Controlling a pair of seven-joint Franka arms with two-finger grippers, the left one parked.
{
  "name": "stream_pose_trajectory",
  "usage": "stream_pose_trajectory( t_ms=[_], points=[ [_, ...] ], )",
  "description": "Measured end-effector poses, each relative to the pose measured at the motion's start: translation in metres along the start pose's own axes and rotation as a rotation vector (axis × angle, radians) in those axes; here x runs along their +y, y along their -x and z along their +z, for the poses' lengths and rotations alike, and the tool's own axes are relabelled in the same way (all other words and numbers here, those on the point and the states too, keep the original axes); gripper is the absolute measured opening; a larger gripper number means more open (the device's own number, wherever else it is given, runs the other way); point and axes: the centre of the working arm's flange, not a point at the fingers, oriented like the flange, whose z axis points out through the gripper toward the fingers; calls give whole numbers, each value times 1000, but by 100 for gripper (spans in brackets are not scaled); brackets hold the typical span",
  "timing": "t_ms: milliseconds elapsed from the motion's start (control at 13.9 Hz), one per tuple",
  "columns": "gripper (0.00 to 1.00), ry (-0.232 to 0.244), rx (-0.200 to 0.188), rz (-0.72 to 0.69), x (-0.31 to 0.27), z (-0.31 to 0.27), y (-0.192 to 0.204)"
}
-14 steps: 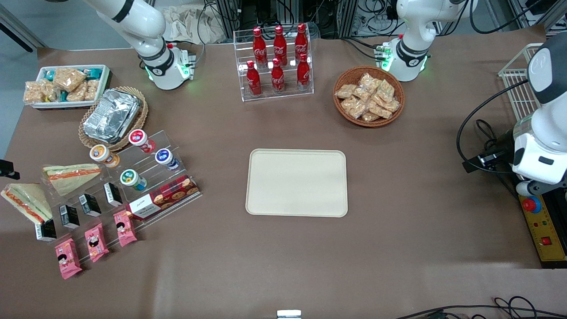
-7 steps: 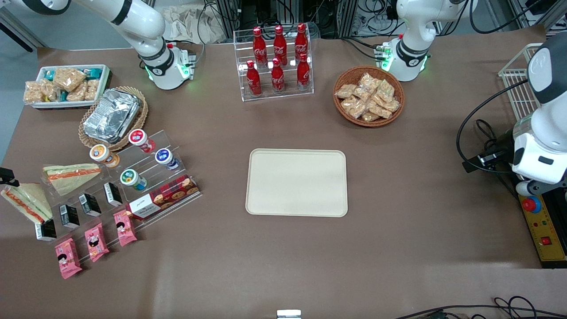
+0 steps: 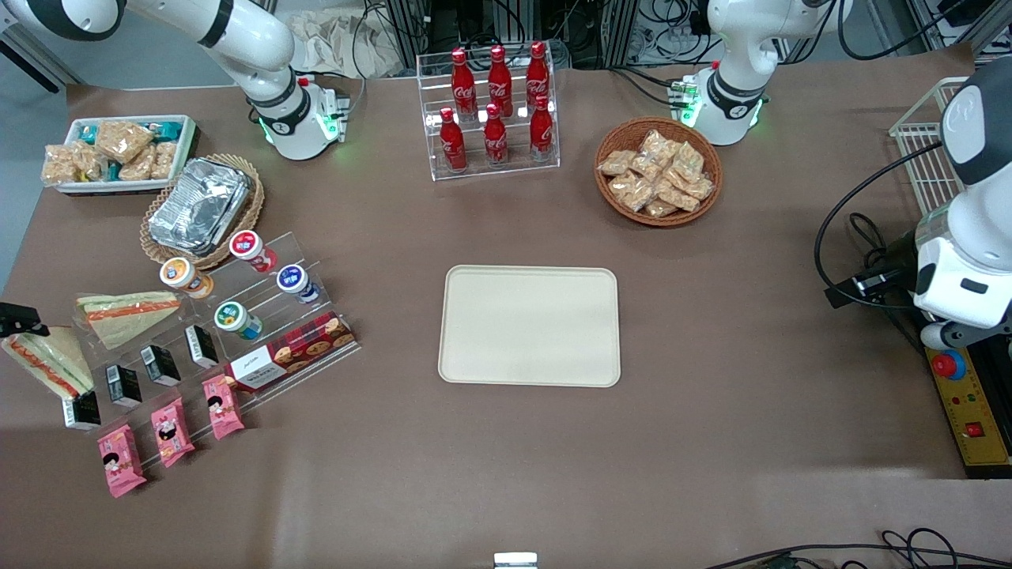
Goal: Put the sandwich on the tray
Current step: 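Close the right gripper on the upright wrapped triangle sandwich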
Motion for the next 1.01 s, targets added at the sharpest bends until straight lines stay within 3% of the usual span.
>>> stream_pose_trajectory(
  t_ms=[576,863,1007],
  points=[
    [98,-28,-1,19,5,33,11],
    [58,-28,1,15,4,32,9],
    [52,-27,3,4,4,31,9]
  ],
)
